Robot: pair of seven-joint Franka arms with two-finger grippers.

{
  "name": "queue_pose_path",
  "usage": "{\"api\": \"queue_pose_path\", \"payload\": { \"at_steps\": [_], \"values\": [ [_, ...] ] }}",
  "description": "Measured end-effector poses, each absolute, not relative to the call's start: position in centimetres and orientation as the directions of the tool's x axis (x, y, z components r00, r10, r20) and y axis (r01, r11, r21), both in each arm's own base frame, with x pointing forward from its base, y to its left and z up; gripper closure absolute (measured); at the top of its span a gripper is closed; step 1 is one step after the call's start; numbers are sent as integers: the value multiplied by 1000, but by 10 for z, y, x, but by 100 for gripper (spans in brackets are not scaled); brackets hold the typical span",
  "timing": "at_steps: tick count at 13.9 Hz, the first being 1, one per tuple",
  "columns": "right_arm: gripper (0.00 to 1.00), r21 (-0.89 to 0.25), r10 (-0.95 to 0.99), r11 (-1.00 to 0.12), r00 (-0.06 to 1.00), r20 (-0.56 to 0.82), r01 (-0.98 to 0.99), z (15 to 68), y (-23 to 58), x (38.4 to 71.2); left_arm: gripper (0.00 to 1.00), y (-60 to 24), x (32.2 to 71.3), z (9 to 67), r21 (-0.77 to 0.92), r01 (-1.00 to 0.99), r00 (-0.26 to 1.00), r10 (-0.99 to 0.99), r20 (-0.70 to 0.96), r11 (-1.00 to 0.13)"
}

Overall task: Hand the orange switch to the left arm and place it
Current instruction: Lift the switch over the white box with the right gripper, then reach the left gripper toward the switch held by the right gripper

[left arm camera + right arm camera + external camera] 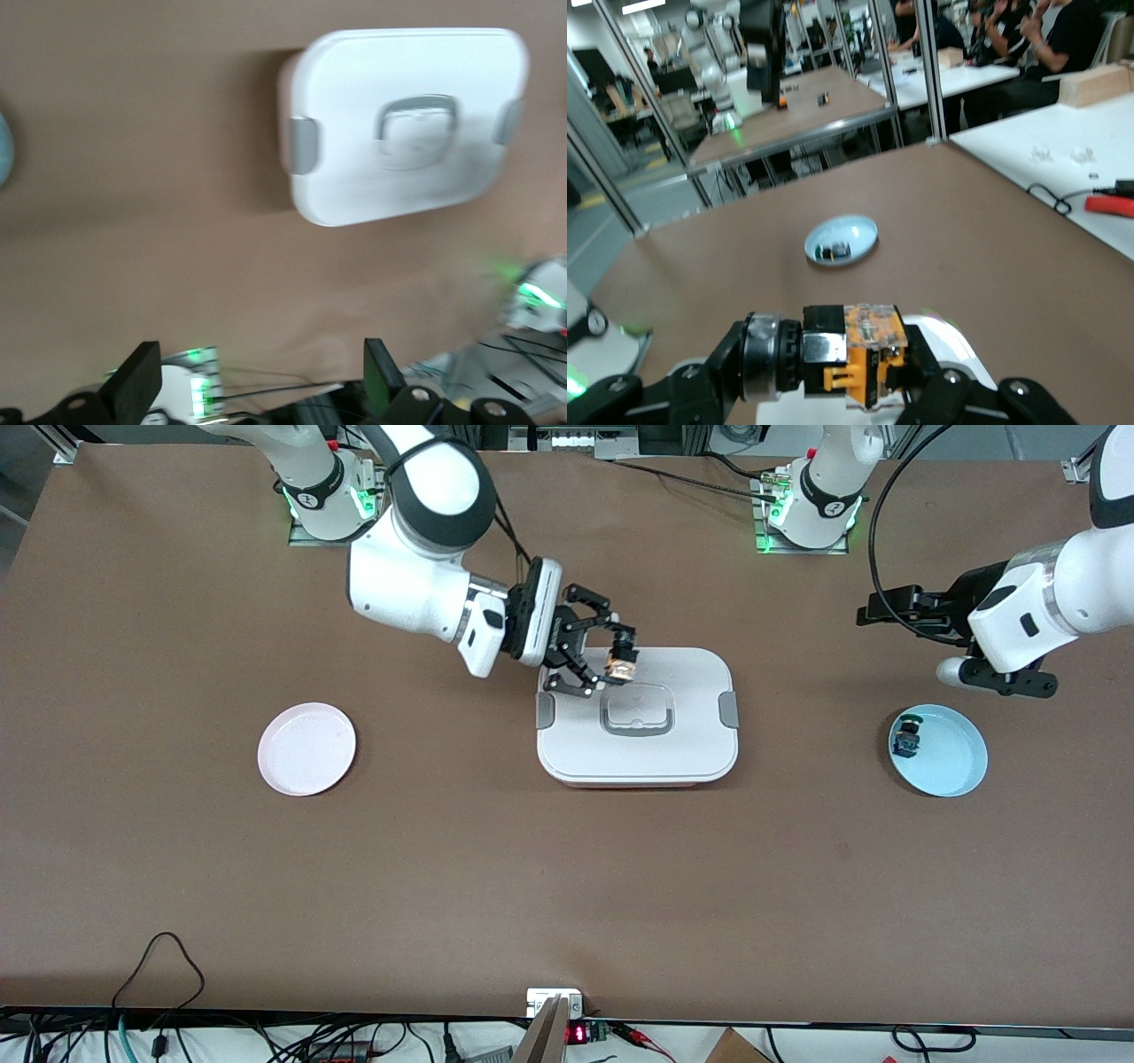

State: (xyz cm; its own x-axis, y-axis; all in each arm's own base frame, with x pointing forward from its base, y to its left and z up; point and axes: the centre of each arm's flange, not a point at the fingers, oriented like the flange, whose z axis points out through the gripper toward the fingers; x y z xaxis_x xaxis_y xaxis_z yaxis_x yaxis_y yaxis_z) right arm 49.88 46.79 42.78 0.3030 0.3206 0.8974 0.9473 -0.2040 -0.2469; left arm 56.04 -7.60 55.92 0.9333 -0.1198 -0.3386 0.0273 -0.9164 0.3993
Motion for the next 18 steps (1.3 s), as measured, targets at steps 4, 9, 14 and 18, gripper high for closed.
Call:
{"api": "queue_pose_path", "payload": {
  "at_steps": [4,9,14,18],
  "values": [
    [27,-304,208,-212,346,915,929,440,481,492,0,-70,570,539,704,143,920,-170,-355,-696],
    [27,-332,87,-228,359,929,915,437,487,487,0,-94,571,496,906,236,924,-209,-321,-350],
    [27,-356,66,-222,379,923,908,433,495,480,0,-130,569,458,964,198,957,-176,-230,-178],
    [27,-365,60,-216,385,921,906,433,500,476,0,-158,567,437,963,244,947,-186,-262,-115]
  ]
}}
